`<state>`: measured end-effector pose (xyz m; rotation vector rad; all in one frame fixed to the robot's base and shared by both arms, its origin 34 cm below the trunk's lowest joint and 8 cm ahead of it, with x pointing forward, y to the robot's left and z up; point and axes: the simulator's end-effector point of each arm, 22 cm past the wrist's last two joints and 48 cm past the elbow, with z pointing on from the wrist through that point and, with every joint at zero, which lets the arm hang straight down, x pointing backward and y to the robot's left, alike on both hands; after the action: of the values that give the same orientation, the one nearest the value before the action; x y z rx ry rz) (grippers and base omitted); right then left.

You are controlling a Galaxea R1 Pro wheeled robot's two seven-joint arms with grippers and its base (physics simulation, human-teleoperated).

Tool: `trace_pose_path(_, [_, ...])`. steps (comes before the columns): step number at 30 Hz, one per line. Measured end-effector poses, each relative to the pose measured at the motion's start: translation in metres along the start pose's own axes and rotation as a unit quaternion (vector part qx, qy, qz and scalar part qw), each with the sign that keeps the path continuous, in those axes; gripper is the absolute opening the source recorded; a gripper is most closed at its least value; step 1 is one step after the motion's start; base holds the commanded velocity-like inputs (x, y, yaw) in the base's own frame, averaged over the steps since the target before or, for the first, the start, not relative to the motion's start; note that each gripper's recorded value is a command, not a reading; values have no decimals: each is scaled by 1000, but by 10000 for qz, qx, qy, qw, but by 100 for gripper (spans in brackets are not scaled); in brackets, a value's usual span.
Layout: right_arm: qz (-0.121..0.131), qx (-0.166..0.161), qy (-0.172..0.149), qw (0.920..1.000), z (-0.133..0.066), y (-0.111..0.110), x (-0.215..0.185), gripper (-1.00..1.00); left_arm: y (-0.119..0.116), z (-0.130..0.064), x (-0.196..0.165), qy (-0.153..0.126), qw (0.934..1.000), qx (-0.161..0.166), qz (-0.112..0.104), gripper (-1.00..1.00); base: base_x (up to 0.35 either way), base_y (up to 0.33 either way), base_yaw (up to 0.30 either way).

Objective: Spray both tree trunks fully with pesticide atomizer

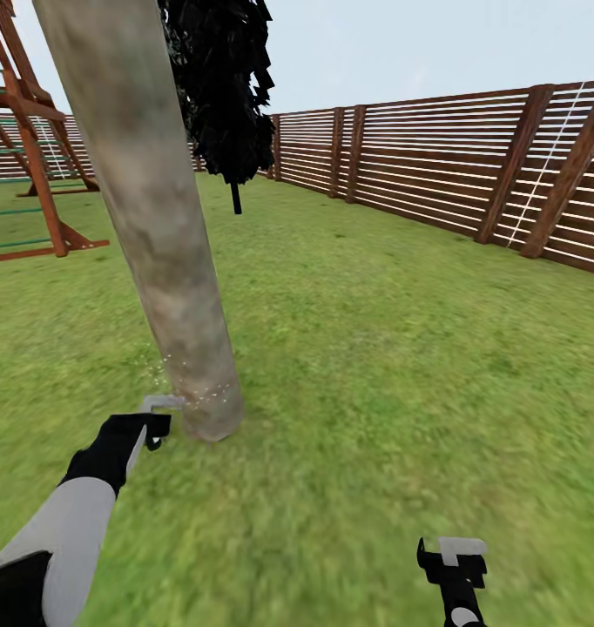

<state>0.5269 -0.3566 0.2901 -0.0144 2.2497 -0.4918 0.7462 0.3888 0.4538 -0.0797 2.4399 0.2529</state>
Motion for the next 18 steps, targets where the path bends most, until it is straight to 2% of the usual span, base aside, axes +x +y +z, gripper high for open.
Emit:
trace_pose_path(2, [3,3,2,10000,0,0,0,100,-30,-1,-2,-16,9997,226,-52,-100,0,0,0])
trace_pose_path(4, [4,4,1,10000,0,0,0,100,-84,-9,-16,-118,9983,573,-56,-100,0,0,0])
trace_pose_path(5, [4,3,2,10000,0,0,0,100,-89,-11,-22,-170,9981,588,-32,-100,30,0,0])
trace_pose_path(8, [4,3,1,10000,0,0,0,100,-72,-17,-40,-374,9983,437,-28,-100,239,0,0])
trace_pose_path(10, [5,3,2,10000,0,0,0,100,-58,-22,-43,-254,9991,332,-86,-100,216,0,86])
trace_pose_path(15, [10,-1,3,10000,0,1,0,100,-66,-26,-44,-182,9989,407,-133,-100,36,0,244])
trace_pose_path(18, [10,-3,2,10000,0,1,0,100,-61,-33,-62,-364,9985,373,-172,-100,1,0,112])
